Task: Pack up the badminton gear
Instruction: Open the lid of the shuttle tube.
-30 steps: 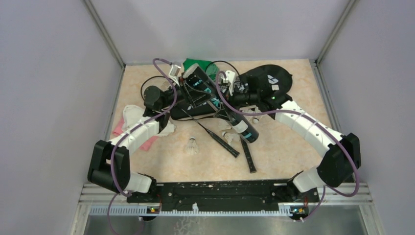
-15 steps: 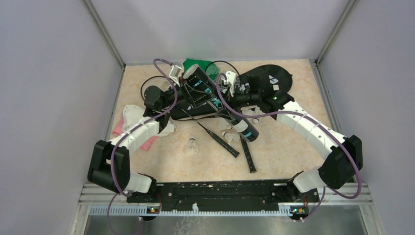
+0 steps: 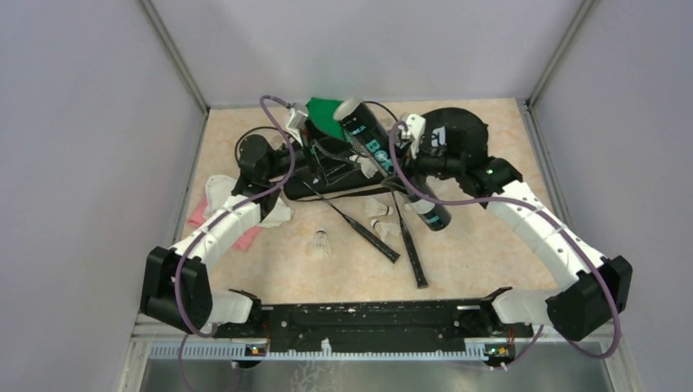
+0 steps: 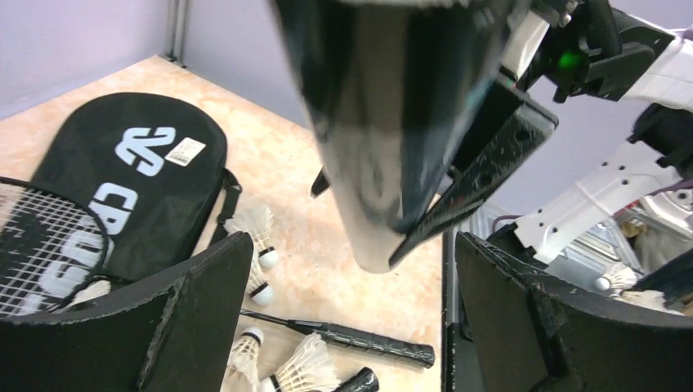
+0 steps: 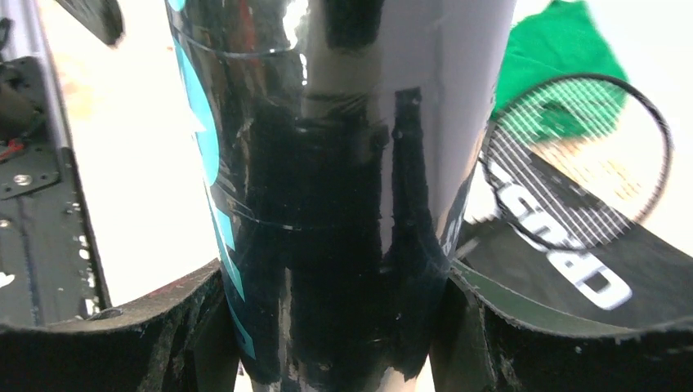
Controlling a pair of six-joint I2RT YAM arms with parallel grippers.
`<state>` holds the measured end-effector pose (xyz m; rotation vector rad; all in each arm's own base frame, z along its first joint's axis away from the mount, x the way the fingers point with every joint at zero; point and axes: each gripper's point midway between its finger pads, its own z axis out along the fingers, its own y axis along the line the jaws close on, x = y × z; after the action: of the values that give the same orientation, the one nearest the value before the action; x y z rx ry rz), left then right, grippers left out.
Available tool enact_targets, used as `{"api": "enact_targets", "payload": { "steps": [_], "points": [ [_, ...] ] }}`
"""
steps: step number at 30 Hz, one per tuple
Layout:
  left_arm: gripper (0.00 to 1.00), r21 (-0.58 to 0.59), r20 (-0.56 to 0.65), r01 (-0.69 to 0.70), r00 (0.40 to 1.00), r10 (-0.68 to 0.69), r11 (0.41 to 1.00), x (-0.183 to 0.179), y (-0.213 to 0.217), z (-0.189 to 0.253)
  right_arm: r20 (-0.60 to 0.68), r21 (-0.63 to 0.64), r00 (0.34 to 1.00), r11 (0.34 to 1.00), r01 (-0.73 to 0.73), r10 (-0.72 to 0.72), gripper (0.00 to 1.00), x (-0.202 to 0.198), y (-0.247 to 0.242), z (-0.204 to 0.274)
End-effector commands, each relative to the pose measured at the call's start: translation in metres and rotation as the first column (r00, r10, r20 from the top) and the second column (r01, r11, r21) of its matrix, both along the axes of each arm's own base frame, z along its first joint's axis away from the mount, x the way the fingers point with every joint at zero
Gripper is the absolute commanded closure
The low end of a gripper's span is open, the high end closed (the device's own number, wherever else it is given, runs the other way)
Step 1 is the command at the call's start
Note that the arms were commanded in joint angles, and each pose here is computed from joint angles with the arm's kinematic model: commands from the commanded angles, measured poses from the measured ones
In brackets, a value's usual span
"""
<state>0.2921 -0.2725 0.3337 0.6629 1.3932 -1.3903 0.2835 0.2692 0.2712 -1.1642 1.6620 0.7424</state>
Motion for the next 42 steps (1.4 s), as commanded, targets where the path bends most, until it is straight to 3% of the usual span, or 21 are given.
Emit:
{"api": "enact_targets", "payload": {
  "steps": [1,7,13,18,29,42],
  "points": [
    [0.01,0.109,0.142,-0.044,0.990,0.029,0.993,0.000,0.011,0.016,0.111,0.037,0.992,0.998,0.060,-0.064,0.61,0.006,-0.034,0.027],
    [0.01,0.241,0.164,-0.145,0.981,0.107,0.960,0.011,0.035,0.012,0.150,-0.001,0.984,0.996,0.093,-0.092,0.64,-0.008,-0.064,0.007],
    [0.01,0.387,0.280,-0.129,0.960,0.016,0.913,-0.015,0.050,0.013,0.139,-0.045,0.990,0.998,0.033,-0.027,0.64,-0.032,-0.070,-0.018],
    [0.01,0.438,0.332,-0.064,0.938,-0.095,0.897,-0.043,0.054,0.016,0.098,-0.059,0.992,0.995,-0.077,0.083,0.64,-0.052,-0.065,-0.035],
    [0.01,0.501,0.278,0.028,0.941,-0.192,0.865,-0.048,0.042,0.006,0.039,-0.113,0.977,0.973,-0.203,0.209,0.64,-0.071,-0.046,-0.068],
    [0.01,0.405,0.152,-0.028,0.988,-0.037,0.914,-0.033,0.036,-0.001,0.032,-0.090,0.980,0.977,-0.192,0.196,0.65,-0.072,-0.045,-0.065]
  ]
}}
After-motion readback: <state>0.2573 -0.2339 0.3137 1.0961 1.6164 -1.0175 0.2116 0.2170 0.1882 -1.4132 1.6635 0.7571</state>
